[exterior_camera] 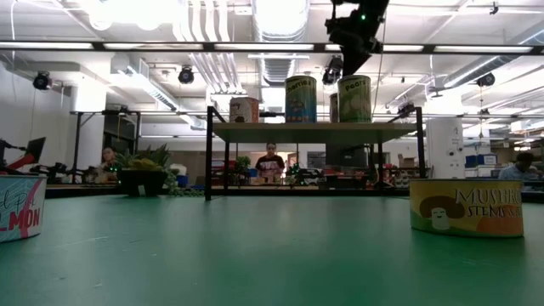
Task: Pick and place cans onto a shelf
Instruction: Adjust the canned peas on the shelf, then put the canned mushroom on the shelf
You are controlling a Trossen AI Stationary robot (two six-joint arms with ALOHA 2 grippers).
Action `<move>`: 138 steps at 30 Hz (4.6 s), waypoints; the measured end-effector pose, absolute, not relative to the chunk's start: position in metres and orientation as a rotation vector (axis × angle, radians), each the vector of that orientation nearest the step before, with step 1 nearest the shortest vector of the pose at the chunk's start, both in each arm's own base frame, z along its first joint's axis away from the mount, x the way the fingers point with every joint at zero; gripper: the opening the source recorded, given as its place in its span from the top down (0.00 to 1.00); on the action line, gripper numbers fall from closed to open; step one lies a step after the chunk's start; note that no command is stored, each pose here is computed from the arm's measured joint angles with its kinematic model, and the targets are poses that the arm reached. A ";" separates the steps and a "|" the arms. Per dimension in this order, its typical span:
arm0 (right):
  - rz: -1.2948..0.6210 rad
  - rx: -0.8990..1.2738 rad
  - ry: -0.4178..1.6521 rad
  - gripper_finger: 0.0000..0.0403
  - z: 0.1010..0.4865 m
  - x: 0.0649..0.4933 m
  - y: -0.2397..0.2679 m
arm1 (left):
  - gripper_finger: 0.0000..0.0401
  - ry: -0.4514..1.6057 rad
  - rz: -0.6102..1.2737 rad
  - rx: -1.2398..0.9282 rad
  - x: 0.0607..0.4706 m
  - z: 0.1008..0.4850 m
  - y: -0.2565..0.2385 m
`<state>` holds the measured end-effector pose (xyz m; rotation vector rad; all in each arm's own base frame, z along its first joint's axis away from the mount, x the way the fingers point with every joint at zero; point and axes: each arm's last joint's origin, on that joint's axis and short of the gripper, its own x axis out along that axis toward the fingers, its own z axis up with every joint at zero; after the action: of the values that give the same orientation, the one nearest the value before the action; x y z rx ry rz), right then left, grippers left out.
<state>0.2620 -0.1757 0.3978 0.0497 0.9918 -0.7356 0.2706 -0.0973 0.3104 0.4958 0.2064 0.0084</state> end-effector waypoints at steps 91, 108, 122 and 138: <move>-0.602 0.135 0.849 0.98 0.423 0.245 -0.160 | 1.00 0.206 0.009 0.497 0.271 0.310 -0.097; -0.173 0.133 0.670 0.98 0.400 0.209 -0.006 | 1.00 0.204 0.016 0.425 0.271 0.311 -0.097; 0.148 0.191 0.779 0.98 0.332 0.194 0.084 | 1.00 0.193 0.026 0.328 0.271 0.312 -0.097; 0.316 0.126 0.861 0.98 0.236 0.200 0.146 | 1.00 0.178 0.037 0.188 0.271 0.313 -0.098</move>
<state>0.1996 0.1461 0.2359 0.1260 0.8613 0.3157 0.2711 -0.0975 0.3129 0.1885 0.1778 0.0373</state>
